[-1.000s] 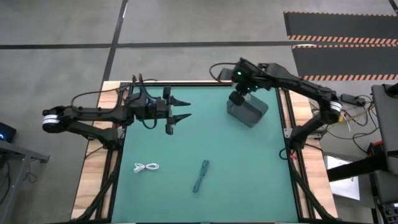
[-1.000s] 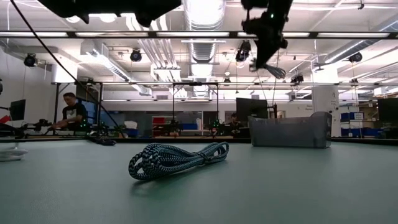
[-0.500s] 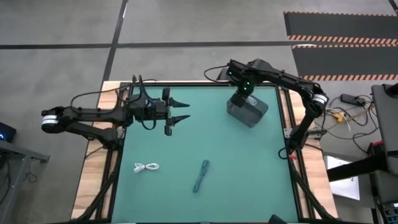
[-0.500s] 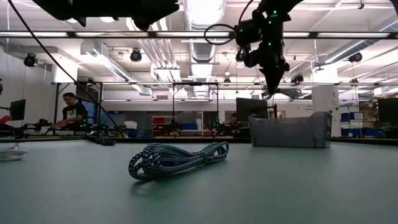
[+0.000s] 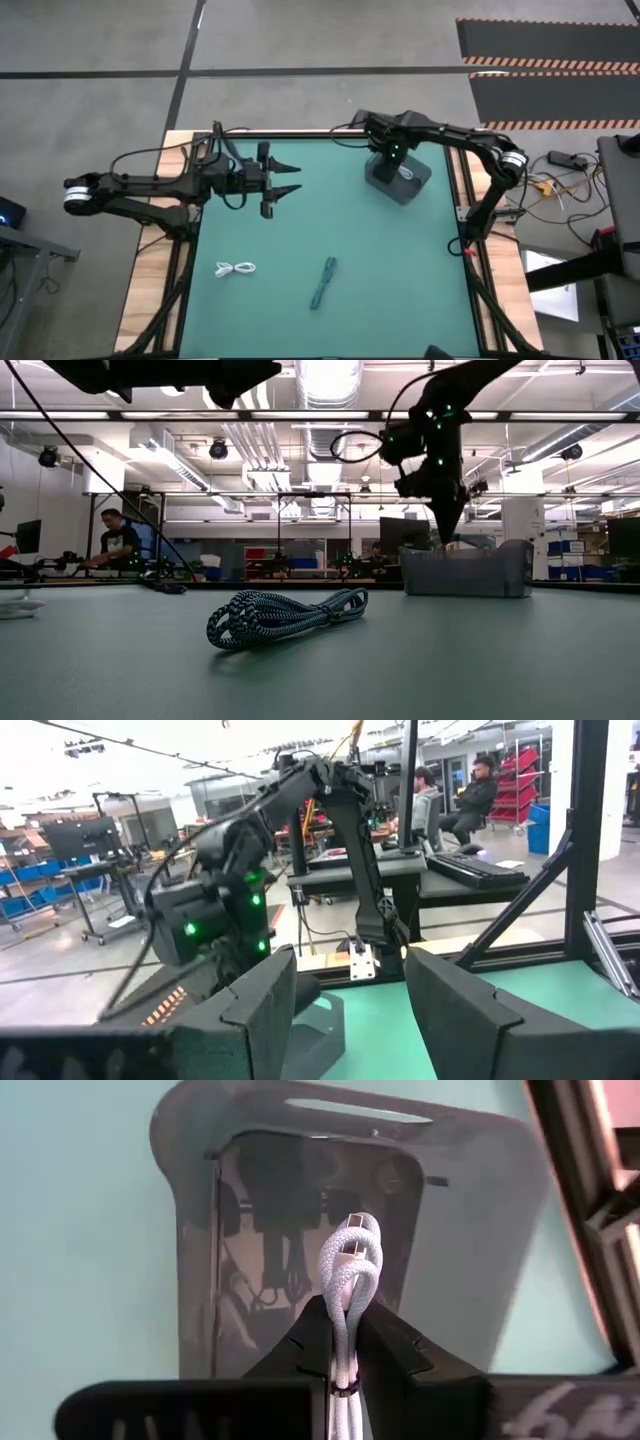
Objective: Pick and place USB-C Cables
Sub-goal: Put the light blue charger cable into the black container
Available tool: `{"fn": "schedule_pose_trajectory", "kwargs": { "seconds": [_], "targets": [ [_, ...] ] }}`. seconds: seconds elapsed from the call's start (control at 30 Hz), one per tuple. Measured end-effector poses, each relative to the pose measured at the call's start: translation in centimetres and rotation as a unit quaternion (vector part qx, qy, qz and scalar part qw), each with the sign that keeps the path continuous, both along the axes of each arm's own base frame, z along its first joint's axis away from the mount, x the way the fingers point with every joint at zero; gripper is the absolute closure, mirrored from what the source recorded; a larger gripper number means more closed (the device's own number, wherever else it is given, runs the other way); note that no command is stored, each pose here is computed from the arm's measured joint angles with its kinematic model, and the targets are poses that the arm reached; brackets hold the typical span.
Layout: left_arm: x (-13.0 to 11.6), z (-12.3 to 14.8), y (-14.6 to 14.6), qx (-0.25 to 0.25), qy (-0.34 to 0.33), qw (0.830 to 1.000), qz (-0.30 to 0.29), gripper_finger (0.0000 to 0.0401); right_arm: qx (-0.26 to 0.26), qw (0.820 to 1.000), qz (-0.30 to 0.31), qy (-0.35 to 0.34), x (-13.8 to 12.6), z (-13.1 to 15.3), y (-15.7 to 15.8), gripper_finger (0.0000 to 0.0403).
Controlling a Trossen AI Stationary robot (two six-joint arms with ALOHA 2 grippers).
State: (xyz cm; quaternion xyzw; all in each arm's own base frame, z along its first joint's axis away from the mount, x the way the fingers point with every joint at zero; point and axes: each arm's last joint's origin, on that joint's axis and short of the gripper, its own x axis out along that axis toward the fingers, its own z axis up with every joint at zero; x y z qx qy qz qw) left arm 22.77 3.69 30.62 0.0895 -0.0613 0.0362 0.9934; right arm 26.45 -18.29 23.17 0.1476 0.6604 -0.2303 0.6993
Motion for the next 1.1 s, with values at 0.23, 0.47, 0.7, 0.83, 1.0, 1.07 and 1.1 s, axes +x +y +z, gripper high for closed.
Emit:
{"fn": "schedule_pose_trajectory", "kwargs": {
  "seconds": [0.23, 0.47, 0.7, 0.83, 1.0, 1.07, 1.1],
  "targets": [
    [0.0, 0.0, 0.0, 0.0, 0.0, 1.0, 0.0, 0.0228, 0.0, 1.0, 0.007, 0.002, -0.2, -2.4, 0.1, 0.0383],
    [0.0, 0.0, 0.0, 0.001, -0.001, 1.0, 0.0, 0.0228, -0.003, 1.0, 0.009, -0.001, -0.5, -3.6, 0.1, 0.0383],
    [0.0, 0.1, 0.0, 0.002, -0.003, 1.0, 0.0, 0.0228, -0.006, 1.0, 0.012, -0.004, -0.9, -4.8, 0.1, 0.0383],
    [0.0, 0.1, 0.0, 0.002, -0.002, 1.0, 0.0, 0.0228, -0.009, 1.0, 0.017, -0.007, -1.1, -5.6, 0.2, 0.0383],
    [0.0, 0.1, 0.0, 0.002, -0.007, 1.0, 0.0, 0.0228, -0.012, 1.0, 0.017, -0.01, -1.2, -6.2, 0.3, 0.0383],
    [0.1, 0.1, 0.0, 0.002, -0.007, 1.0, 0.0, 0.0228, -0.013, 1.0, 0.017, -0.011, -1.3, -6.5, 0.4, 0.0383],
    [0.1, 0.1, 0.0, 0.002, -0.007, 1.0, 0.0, 0.0228, -0.014, 1.0, 0.019, -0.011, -1.3, -6.5, 0.3, 0.0383]
  ]
}}
